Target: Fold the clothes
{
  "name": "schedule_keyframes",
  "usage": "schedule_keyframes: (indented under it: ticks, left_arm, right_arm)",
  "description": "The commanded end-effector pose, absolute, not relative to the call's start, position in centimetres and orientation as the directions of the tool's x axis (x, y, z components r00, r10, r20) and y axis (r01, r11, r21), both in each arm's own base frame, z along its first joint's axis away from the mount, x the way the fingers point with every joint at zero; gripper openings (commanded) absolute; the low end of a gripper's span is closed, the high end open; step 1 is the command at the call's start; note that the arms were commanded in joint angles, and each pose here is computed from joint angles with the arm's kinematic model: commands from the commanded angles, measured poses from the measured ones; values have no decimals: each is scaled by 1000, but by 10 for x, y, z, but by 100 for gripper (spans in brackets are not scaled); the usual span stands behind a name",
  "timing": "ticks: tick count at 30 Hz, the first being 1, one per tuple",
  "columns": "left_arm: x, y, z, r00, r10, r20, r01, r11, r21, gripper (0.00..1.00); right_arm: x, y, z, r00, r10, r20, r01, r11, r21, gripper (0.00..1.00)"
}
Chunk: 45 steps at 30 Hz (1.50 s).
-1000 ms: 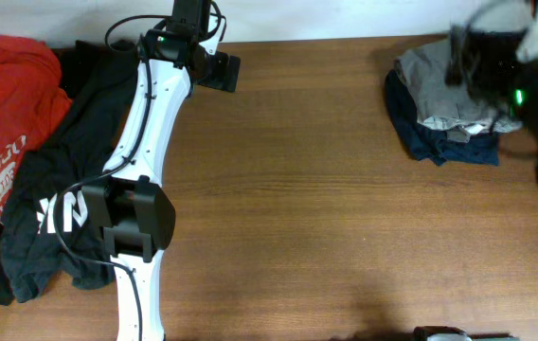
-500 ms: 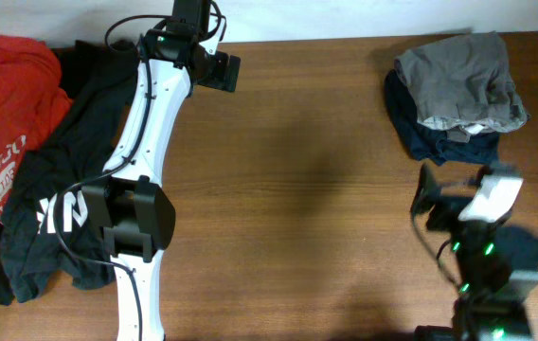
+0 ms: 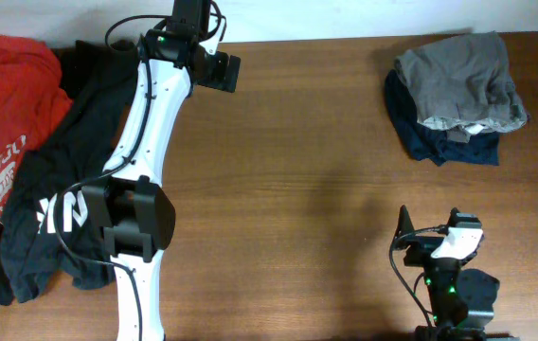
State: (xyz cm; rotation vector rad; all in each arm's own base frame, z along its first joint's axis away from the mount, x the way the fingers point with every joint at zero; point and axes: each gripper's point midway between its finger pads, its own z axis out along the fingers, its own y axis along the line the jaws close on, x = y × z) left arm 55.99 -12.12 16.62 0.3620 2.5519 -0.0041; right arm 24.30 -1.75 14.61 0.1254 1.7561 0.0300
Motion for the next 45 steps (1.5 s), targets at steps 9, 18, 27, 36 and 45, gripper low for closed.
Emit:
schedule_keyframes:
  ticks: [9, 18, 27, 36, 45]
  left_arm:
    - [561, -119, 193, -775, 263, -574, 260, 961, 88, 99]
    - [561, -119, 193, -775, 263, -574, 260, 961, 88, 99]
    - [561, -119, 193, -775, 263, -574, 260, 961, 88, 99]
    - [561, -119, 193, -775, 263, -574, 260, 961, 88, 99]
    - [560, -119, 193, -776, 264, -574, 261, 961, 89, 99]
  right_arm:
    - [242, -17, 154, -122, 102, -987, 62, 993, 95, 99]
    - [241, -18, 155, -116, 102, -988, 62, 994, 95, 99]
    - [241, -18, 155, -116, 102, -988, 62, 994, 95, 98]
    - [241, -18, 155, -116, 102, -988, 62, 994, 95, 98]
    - [241, -18, 155, -116, 102, -988, 62, 994, 95, 99]
